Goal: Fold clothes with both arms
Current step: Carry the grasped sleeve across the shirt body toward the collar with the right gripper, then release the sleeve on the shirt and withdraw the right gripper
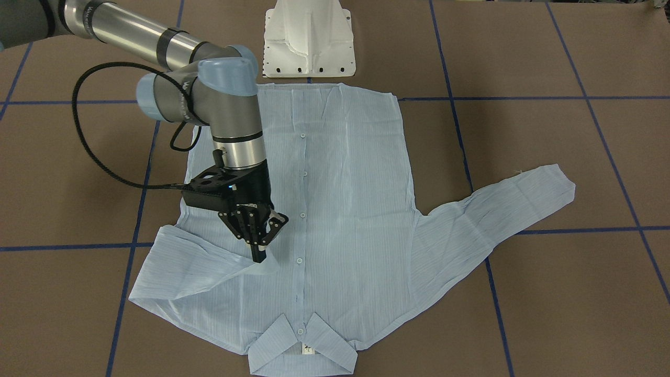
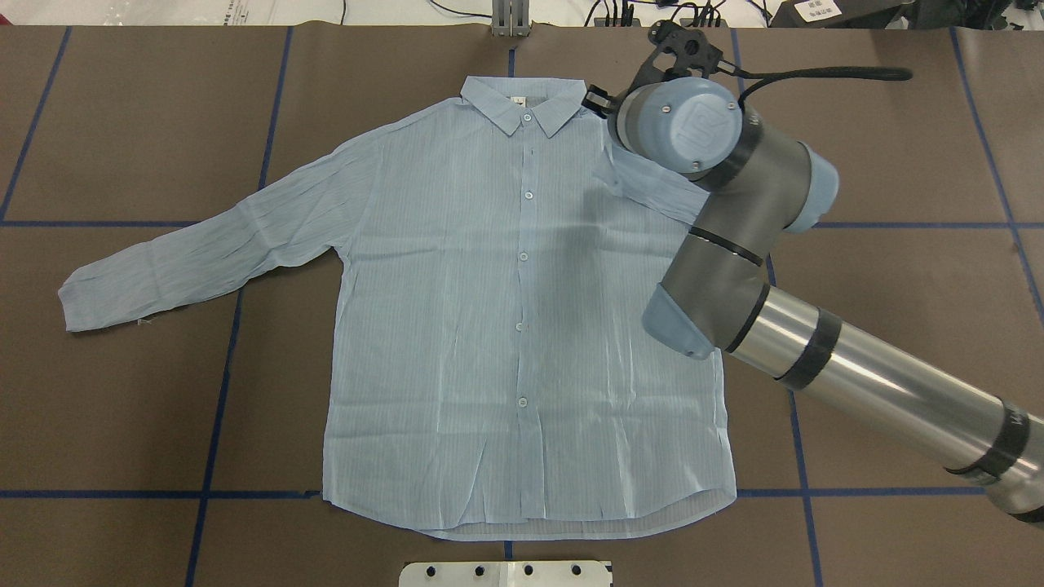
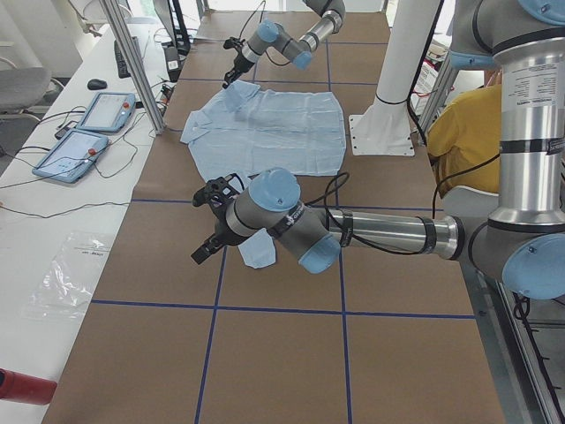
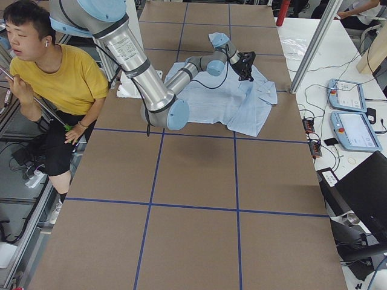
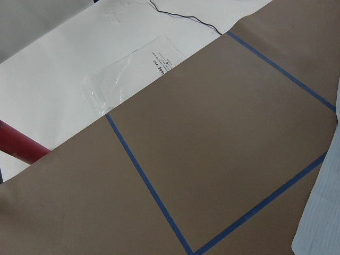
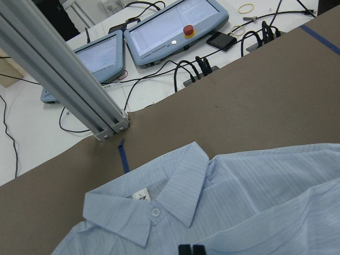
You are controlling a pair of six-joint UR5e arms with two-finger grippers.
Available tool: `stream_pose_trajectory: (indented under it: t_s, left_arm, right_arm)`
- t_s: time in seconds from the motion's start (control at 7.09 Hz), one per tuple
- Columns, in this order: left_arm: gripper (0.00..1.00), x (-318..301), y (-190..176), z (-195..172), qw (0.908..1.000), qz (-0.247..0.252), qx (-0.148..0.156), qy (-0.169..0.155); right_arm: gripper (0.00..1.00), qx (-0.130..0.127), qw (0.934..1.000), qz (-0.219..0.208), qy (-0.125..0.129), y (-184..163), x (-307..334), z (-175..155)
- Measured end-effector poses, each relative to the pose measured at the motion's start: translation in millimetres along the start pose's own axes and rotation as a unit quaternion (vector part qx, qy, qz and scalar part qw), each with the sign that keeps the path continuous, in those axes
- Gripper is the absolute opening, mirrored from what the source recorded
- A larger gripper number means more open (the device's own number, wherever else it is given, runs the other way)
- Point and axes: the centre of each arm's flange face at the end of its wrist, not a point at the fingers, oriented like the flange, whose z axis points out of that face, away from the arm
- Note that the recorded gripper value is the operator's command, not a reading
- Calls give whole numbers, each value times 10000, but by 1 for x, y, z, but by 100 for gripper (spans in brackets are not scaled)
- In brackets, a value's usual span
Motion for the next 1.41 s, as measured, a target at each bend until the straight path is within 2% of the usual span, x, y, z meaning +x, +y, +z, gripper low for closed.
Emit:
stream_pose_trajectory:
  t_s: [0.28, 0.42, 0.56, 0.85, 0.99, 1.13, 1.41]
  left_arm:
    - [100, -1, 1, 1, 10000, -15, -14, -4]
    - [100, -1, 2, 1, 10000, -15, -15, -3]
    - [100, -1, 2, 1, 10000, -15, -14, -2]
    - [100, -2, 3, 2, 10000, -27, -27, -3]
    - [100, -2, 4, 2, 10000, -34, -35, -1]
    - [100, -3, 5, 3, 10000, -47, -46, 3]
    - [100, -7, 7, 9, 9998, -158, -88, 10]
  right_arm:
    - [0, 79, 9997, -170, -124, 53, -69, -5]
    - [15, 63, 9996, -249, -143, 76, -88, -7]
    - [99, 34, 9994, -323, -128, 96, -100, -7]
    - [100, -52, 9981, -607, -40, 128, -108, -3]
    - [100, -164, 9972, -721, -53, 133, -119, -7]
    - [100, -300, 9967, -752, 2, 125, -128, -10]
    - [100, -629, 9947, -742, 335, 63, -132, -2]
